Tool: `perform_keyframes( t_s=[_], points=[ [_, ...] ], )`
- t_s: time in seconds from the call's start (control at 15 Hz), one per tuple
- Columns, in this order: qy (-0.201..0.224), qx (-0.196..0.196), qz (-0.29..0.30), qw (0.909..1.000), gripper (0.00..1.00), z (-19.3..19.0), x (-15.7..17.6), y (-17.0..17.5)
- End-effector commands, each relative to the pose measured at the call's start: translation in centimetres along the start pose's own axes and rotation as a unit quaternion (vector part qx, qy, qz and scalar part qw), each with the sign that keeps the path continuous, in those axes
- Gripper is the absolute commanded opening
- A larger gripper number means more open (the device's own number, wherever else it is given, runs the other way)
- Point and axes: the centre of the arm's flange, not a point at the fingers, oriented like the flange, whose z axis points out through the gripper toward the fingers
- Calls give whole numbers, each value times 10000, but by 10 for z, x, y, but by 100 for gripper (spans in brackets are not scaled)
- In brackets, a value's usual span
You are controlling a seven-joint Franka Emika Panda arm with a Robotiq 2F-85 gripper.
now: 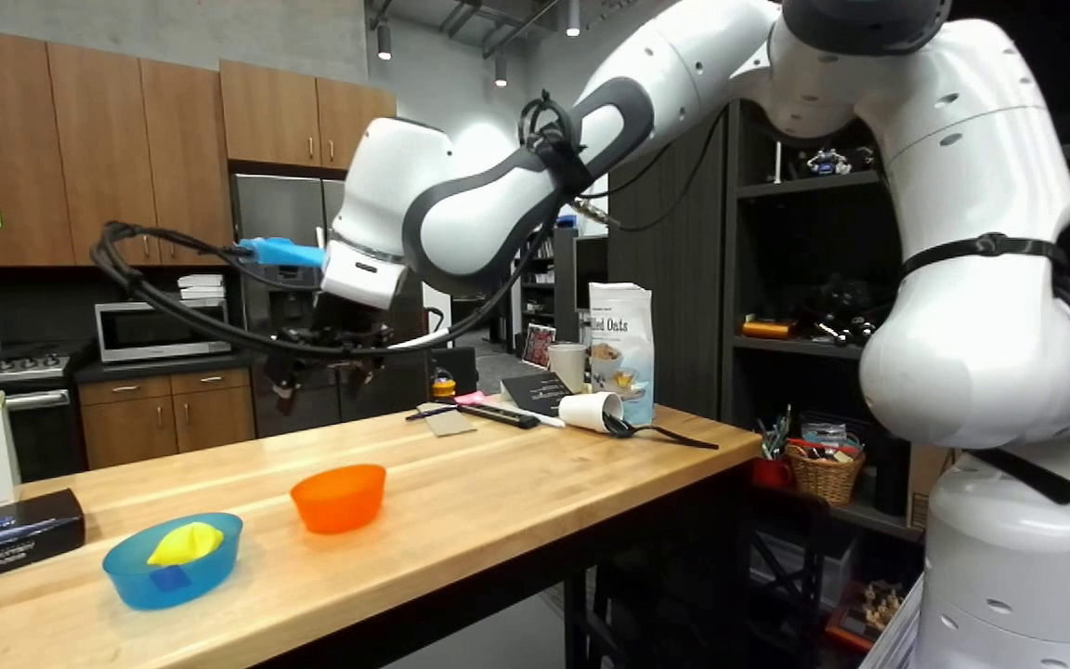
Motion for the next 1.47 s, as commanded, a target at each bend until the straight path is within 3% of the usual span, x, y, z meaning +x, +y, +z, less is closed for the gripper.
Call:
perform_keyframes(
  t_s=[0.0,0.2,0.53,0.87,1.2,1.4],
  points=[
    [-194,638,-148,9977,100,-42,30,33],
    [-236,975,31,9949,100,-63,57,44],
    [-54,1296,841,9880,100,-73,107,29],
    [56,1563,1902,9692,100,-81,160,20],
    [-181,1683,2591,9509,100,-122,221,28],
    [-561,1917,2575,9454,100,-154,260,31]
  ],
)
